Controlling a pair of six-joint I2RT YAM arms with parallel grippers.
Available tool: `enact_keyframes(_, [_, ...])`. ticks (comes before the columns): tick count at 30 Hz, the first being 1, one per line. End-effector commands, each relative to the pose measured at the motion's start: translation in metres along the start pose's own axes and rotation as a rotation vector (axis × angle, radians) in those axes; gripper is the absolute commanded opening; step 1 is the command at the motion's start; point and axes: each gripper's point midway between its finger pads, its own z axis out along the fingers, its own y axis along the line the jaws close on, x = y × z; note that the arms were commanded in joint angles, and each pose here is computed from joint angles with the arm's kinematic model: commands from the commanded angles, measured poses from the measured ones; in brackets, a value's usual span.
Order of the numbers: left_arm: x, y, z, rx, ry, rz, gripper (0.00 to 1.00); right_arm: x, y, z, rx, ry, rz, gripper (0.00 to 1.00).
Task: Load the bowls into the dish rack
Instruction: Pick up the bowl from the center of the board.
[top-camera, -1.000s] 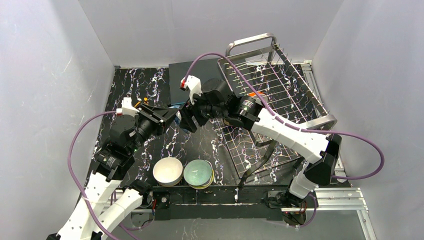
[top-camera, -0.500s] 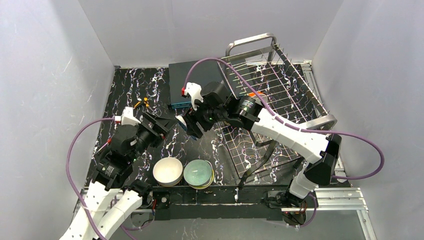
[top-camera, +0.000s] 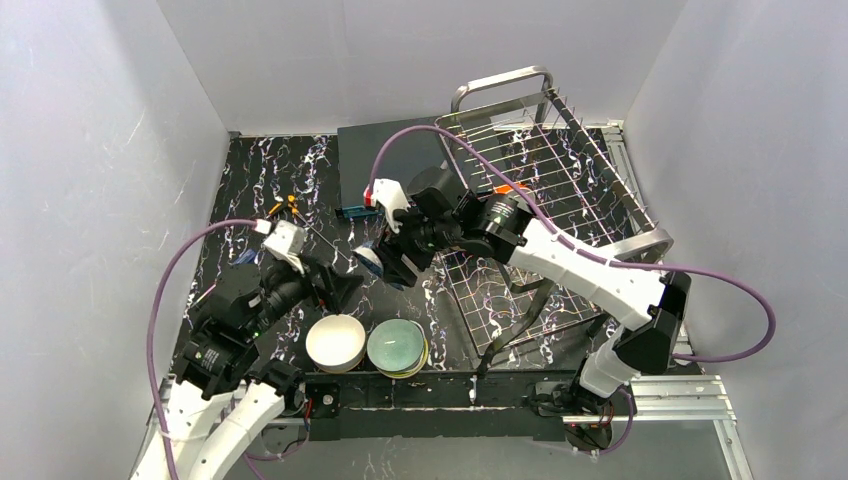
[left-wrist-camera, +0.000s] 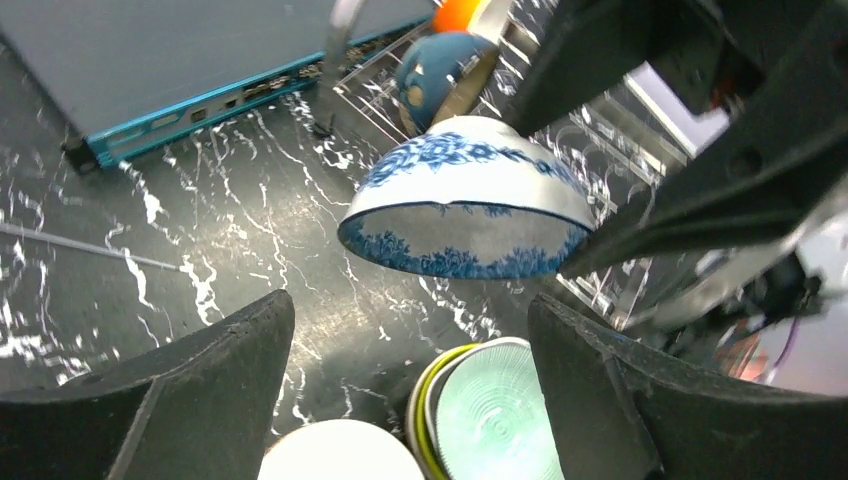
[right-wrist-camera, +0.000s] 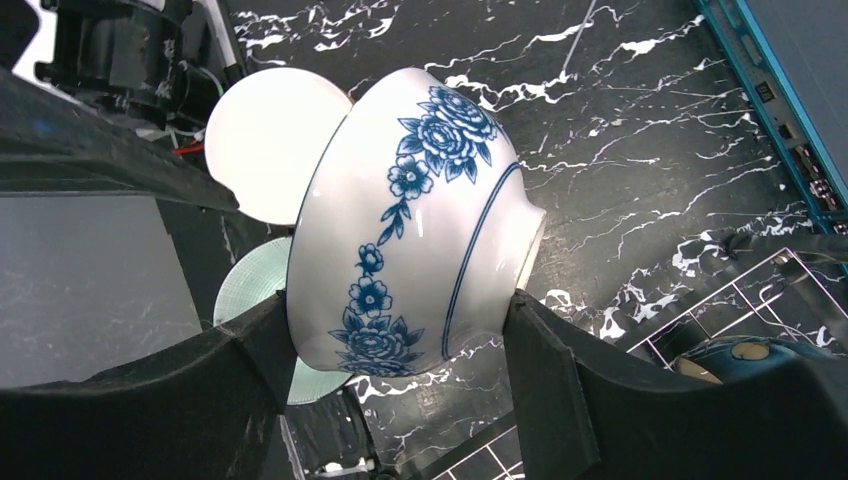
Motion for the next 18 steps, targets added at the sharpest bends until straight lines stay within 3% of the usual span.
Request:
enact_keyframes(1, [0.016, -0.024, -0.004, 0.242, 0.1, 0.365, 0.85, -0.017, 0.017, -0.029, -0.077, -0.086, -0.113, 0.01])
enact_keyframes(10, [0.024, -0.031, 0.001, 0.402, 0.162, 0.642, 0.86, -0.003, 0.039, -0.036, -0.22, -0.06, -0.208, 0.01])
enact_keyframes(18, [0.018, -0.045, 0.02, 0.49, 0.14, 0.615, 0.75, 0.006, 0.047, -0.029, -0.284, -0.023, -0.204, 0.01])
